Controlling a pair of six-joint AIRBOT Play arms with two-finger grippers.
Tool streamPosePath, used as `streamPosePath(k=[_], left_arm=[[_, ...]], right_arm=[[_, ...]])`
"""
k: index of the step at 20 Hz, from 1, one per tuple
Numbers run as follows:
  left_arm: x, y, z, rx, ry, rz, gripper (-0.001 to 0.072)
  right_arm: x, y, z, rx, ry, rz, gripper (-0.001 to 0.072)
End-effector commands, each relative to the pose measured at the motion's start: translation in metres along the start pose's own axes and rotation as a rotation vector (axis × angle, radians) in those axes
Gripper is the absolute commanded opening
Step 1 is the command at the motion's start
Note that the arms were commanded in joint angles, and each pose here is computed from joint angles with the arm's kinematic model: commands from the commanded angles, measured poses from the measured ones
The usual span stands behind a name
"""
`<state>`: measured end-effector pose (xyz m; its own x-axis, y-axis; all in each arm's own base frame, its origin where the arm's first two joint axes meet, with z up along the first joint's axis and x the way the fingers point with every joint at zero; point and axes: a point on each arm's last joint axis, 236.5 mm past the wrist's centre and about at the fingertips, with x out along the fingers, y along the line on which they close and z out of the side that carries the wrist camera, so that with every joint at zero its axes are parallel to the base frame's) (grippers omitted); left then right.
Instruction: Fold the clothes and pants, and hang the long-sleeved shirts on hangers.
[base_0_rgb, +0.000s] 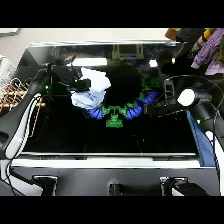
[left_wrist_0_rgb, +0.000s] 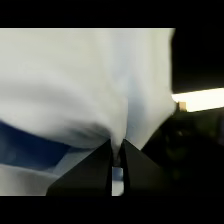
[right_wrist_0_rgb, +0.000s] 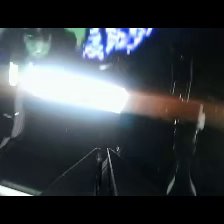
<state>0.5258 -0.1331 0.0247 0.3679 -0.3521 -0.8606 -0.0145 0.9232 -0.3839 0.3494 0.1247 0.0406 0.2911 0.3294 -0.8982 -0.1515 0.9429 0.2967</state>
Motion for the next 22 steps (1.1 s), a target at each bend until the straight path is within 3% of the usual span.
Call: streamPosePath(k=[1, 8, 15, 16, 17, 18, 20, 22], left_arm=[[-0.039, -0.074, -0.054, 0.139, 0.133, -0.084, 0.0016], [-0.001, -0.227, -0.183, 0.338, 0.293, -0.186, 0.0016], [0.074, -0.248, -0.255, 0.318, 0.438, -0.166, 0.0042], [0.070, -0.248, -0.248, 0.303, 0.431, -0.177, 0.0245], [0.061, -0.248, -0.237, 0.291, 0.415, -0.187, 0.0506], [0.047, -0.243, -0.224, 0.284, 0.401, -0.189, 0.0656], [0.007, -0.227, -0.192, 0.292, 0.359, -0.196, 0.0661], [-0.042, -0.198, -0.155, 0.281, 0.281, -0.164, 0.0661]], right_arm=[[-0.011, -0.004, -0.023, 0.015, 0.077, -0.031, 0.0098], [-0.080, -0.037, -0.075, -0.012, 0.153, -0.229, 0.0098], [-0.133, -0.034, -0.089, -0.005, 0.013, -0.261, 0.0097], [-0.136, -0.033, -0.090, -0.007, 0.002, -0.259, 0.0097], [-0.137, -0.030, -0.090, -0.007, -0.004, -0.247, 0.0096], [-0.136, -0.024, -0.091, -0.002, -0.004, -0.222, 0.0096], [-0.133, -0.012, -0.079, 0.078, -0.056, -0.166, 0.0098], [-0.134, -0.004, -0.045, 0.253, -0.202, -0.107, 0.0181]])
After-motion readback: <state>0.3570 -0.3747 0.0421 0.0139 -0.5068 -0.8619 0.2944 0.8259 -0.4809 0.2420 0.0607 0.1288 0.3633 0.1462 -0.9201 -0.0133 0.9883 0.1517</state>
